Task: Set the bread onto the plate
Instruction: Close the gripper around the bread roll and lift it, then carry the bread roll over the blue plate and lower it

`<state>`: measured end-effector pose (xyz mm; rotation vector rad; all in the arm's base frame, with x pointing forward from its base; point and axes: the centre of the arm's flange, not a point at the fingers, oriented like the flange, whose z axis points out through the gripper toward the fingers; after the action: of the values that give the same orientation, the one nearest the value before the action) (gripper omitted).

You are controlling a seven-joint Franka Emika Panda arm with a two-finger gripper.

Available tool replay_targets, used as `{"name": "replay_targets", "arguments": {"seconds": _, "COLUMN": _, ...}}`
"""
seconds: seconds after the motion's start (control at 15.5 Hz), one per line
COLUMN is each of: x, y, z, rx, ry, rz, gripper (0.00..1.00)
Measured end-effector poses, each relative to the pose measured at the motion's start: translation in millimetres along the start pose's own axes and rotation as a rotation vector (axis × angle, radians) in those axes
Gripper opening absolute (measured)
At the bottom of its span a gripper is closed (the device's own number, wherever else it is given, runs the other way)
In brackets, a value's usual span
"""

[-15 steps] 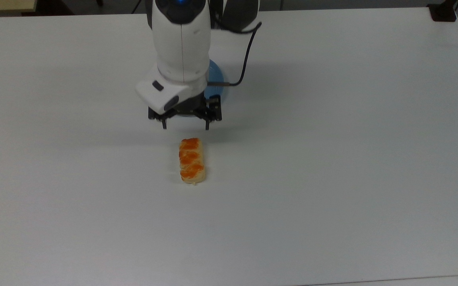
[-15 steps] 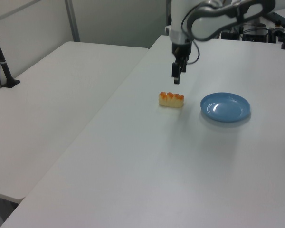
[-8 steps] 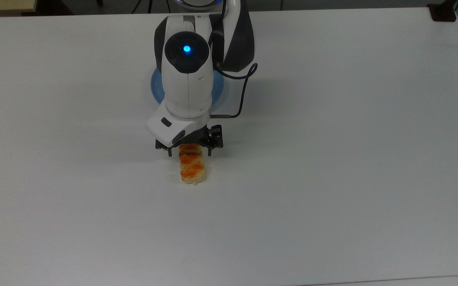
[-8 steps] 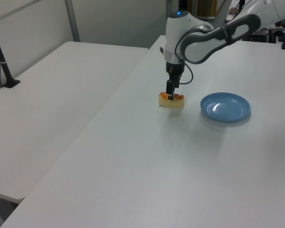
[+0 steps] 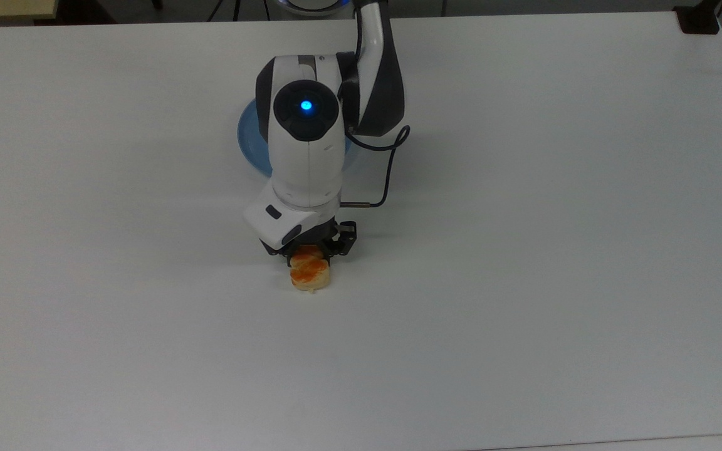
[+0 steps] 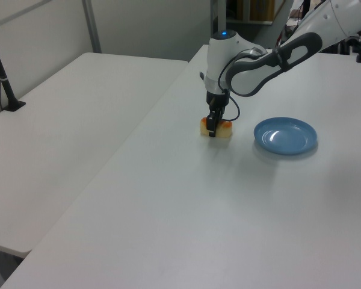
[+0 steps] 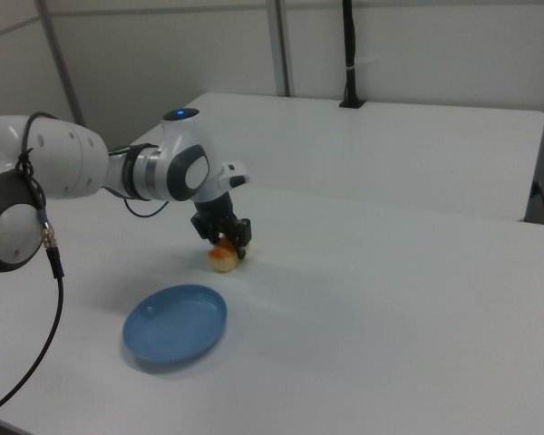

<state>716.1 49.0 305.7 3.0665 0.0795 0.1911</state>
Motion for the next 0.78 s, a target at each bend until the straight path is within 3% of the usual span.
{"name": "replay_targets", "arguments": {"seconds": 0.13, "x": 1.5, "y": -11.5, "z": -3.6, "rx": 0.002, "ry": 0.007, "rz": 0.012, "gripper": 0.5}}
{"name": "replay_targets", "arguments": {"seconds": 0.39, "x": -0.3, "y": -7.2, "z": -26.7, "rx": 0.003, "ry": 0.031, "rz": 0.022, "gripper": 0.48}}
{"name": "replay_targets", "arguments": {"seconds": 0.58, "x": -28.7, "y": -1.8, "z": -59.4, "rx": 0.003, "ry": 0.025, "rz": 0.024, "gripper": 0.48}}
{"name": "replay_targets", "arguments": {"seconds": 0.78, "x": -73.9, "y": 1.8, "z": -79.8, "rx": -0.004, "ry": -0.008, "rz": 0.017, "gripper": 0.48}}
